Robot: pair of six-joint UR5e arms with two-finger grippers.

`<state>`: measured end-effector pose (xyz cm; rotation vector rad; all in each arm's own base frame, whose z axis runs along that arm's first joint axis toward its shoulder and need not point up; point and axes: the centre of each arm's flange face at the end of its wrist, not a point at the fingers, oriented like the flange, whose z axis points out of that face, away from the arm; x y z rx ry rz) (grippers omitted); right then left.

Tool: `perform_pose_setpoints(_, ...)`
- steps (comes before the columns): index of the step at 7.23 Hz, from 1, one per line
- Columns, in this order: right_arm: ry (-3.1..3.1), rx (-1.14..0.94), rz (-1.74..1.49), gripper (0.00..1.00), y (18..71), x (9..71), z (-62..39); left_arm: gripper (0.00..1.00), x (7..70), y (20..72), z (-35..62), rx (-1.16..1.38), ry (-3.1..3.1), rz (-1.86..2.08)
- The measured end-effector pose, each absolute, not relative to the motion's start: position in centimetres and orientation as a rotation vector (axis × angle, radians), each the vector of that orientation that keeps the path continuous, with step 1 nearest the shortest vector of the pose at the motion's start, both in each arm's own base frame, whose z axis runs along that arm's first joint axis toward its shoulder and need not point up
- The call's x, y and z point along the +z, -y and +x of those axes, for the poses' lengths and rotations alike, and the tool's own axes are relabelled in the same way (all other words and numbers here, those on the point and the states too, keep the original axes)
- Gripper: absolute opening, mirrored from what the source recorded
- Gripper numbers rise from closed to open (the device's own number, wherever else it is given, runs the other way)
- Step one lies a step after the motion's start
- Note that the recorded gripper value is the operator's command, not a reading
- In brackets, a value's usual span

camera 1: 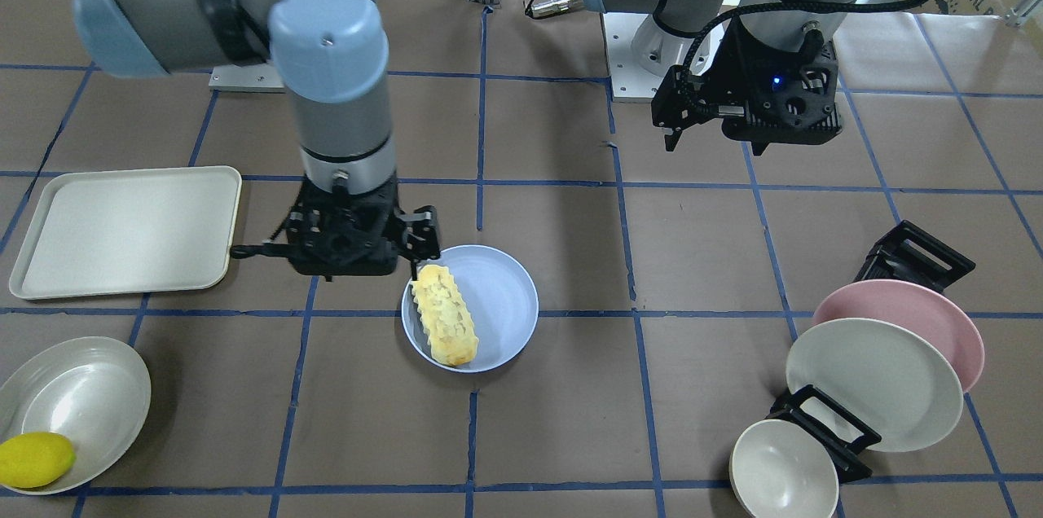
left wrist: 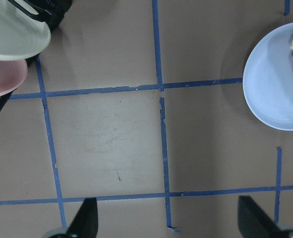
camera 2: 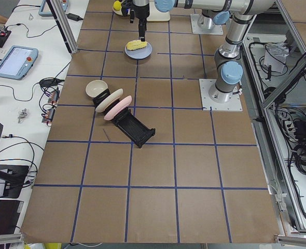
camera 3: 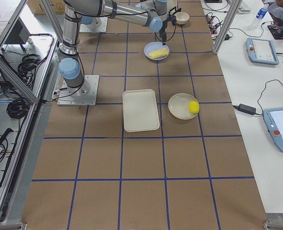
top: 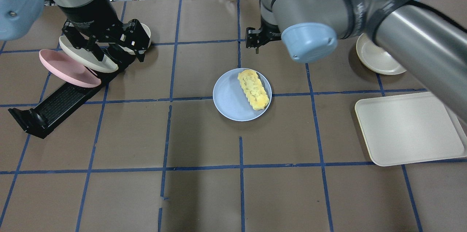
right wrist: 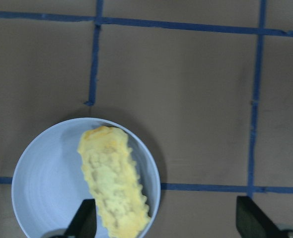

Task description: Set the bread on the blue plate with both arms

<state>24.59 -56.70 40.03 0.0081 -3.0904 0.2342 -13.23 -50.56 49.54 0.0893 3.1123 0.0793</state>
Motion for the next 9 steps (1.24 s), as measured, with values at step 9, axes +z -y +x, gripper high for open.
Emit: perform_pose_setpoints(9, 3.080, -0.025, -0.025, 0.99, 48.2, 52.0, 14.9, 1.00, 49.4, 50.9, -13.5, 0.054, -3.113, 0.057)
